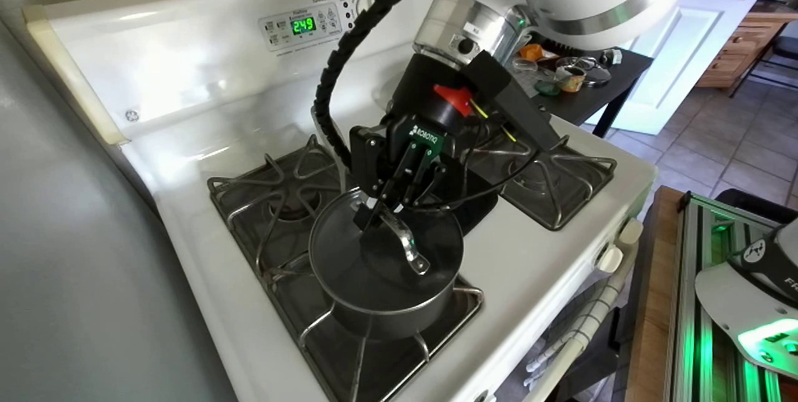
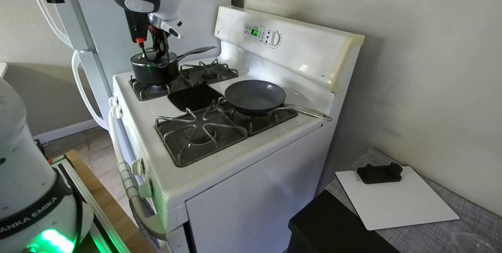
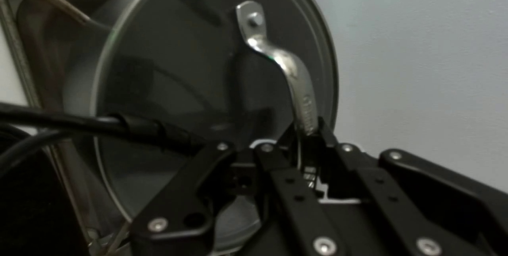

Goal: Remove the glass lid from the grey pot and put it on the black pot holder on the stove

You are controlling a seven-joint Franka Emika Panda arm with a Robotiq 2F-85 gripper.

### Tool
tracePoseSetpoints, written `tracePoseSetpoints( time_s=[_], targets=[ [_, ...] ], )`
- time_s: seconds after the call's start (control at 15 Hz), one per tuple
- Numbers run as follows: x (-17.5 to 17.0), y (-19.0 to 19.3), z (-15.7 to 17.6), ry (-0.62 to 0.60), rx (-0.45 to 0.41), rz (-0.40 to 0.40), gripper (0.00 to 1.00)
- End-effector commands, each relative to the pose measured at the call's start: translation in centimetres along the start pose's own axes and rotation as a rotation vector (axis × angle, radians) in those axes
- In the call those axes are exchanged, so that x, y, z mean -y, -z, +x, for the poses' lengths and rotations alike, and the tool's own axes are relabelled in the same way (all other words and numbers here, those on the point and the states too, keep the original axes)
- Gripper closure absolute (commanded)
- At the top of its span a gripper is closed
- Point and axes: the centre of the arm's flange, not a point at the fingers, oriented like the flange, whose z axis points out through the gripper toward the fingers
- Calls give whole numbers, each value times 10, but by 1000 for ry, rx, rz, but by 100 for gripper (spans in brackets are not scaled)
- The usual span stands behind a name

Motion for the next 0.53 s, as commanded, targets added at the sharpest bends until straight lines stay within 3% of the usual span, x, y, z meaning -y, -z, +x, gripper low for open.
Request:
tracePoseSetpoints(
  time_s=[0.0,0.47],
  targets=[
    [-1,-8,6,-11,-18,-24,100],
    [7,2,1,1,-21,-3,100]
  ],
)
